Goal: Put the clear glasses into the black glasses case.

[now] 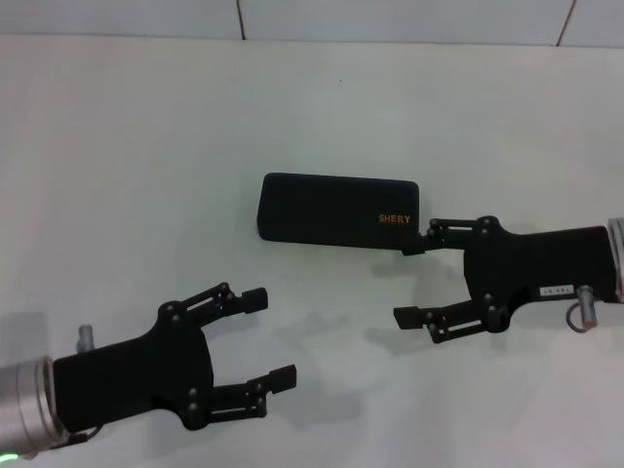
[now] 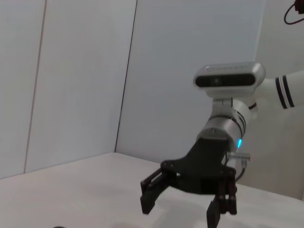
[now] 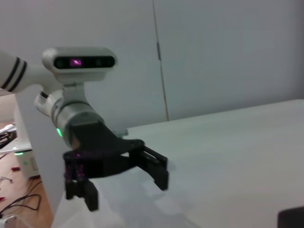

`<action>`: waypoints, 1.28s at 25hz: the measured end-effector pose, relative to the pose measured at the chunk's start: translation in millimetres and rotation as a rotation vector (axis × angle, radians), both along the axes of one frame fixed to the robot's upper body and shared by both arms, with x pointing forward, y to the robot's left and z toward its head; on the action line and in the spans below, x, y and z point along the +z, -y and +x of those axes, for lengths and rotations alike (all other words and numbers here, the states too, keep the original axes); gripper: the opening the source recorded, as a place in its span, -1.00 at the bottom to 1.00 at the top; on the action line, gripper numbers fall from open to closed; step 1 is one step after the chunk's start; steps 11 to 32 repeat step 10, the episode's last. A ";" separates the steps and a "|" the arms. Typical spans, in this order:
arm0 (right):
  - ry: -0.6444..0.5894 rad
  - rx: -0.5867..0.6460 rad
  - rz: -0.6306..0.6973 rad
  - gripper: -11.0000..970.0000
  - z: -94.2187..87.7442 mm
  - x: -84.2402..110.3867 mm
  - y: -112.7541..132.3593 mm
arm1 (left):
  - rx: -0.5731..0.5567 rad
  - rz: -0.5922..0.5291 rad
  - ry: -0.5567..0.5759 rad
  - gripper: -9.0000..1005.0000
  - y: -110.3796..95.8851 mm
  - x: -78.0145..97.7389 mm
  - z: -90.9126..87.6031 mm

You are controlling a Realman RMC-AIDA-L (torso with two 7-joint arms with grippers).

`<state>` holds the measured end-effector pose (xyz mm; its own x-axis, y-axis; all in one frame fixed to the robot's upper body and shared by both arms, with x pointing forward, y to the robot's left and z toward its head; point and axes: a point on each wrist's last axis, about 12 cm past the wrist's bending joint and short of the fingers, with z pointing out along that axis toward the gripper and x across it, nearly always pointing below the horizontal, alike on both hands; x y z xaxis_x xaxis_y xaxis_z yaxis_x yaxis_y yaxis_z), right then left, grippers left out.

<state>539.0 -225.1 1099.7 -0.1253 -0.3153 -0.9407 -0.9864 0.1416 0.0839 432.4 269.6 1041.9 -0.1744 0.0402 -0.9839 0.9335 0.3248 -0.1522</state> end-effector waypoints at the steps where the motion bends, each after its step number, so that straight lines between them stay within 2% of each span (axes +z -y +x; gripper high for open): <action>1: -0.003 -0.009 0.001 0.81 -0.7 -1.2 1.1 | -0.002 -0.001 -0.002 0.75 -1.0 1.3 0.0; 10: 0.003 -0.052 0.064 0.81 -2.0 -1.0 1.9 | -0.014 0.006 -0.016 0.77 1.6 1.4 5.0; 32: 0.003 -0.052 0.064 0.81 -2.0 -1.0 1.9 | -0.014 0.006 -0.016 0.77 1.6 1.4 5.0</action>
